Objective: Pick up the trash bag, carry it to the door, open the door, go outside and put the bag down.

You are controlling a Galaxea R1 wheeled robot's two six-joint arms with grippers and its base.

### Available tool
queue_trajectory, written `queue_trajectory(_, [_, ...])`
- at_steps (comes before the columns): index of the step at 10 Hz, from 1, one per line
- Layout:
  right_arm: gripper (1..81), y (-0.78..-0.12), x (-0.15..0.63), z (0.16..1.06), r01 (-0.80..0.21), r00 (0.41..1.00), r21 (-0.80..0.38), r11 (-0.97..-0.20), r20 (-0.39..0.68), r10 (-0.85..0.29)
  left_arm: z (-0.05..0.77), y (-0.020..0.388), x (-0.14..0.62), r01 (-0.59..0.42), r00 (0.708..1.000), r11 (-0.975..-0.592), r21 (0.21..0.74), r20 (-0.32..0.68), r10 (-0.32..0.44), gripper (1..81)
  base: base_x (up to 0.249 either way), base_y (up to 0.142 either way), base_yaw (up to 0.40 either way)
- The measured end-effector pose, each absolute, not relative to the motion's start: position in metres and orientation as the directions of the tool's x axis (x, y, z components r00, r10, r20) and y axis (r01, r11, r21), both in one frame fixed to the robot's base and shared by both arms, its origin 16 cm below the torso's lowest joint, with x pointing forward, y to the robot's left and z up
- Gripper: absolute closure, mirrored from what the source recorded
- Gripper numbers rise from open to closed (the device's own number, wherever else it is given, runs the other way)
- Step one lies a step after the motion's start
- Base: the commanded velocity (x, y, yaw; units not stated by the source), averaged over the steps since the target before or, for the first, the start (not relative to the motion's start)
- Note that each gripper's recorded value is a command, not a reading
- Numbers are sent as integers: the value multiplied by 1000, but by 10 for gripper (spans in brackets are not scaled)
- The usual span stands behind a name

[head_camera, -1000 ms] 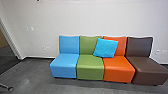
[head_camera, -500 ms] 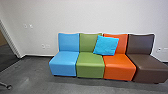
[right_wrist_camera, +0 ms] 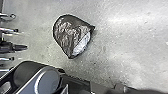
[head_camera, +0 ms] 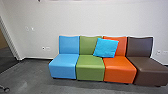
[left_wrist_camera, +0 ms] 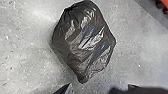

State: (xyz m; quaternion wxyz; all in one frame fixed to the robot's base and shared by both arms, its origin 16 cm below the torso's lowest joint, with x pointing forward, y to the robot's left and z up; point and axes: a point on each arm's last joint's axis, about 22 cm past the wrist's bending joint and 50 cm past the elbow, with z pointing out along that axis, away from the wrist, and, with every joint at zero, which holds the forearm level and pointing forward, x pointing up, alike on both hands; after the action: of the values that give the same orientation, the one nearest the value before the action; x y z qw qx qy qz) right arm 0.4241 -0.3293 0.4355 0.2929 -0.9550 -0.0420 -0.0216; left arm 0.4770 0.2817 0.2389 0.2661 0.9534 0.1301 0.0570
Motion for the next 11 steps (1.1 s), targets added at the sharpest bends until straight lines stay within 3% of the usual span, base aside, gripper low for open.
queue_trajectory(2, [10, -333, 421, 419, 77, 997, -556, -827, 47, 61, 232, 279, 499, 206, 961, -822, 531, 50, 272, 10, 0, 0, 0])
queue_trajectory(7, [10, -327, 434, 348, 35, 998, -574, -818, -20, 58, 155, 275, 494, 237, 965, -820, 520, -32, 259, 10, 0, 0, 0])
queue_trajectory(11, [10, -316, 458, 333, 26, 1000, -605, -796, 8, 27, 127, 269, 511, 228, 964, -811, 539, -7, 266, 10, 0, 0, 0])
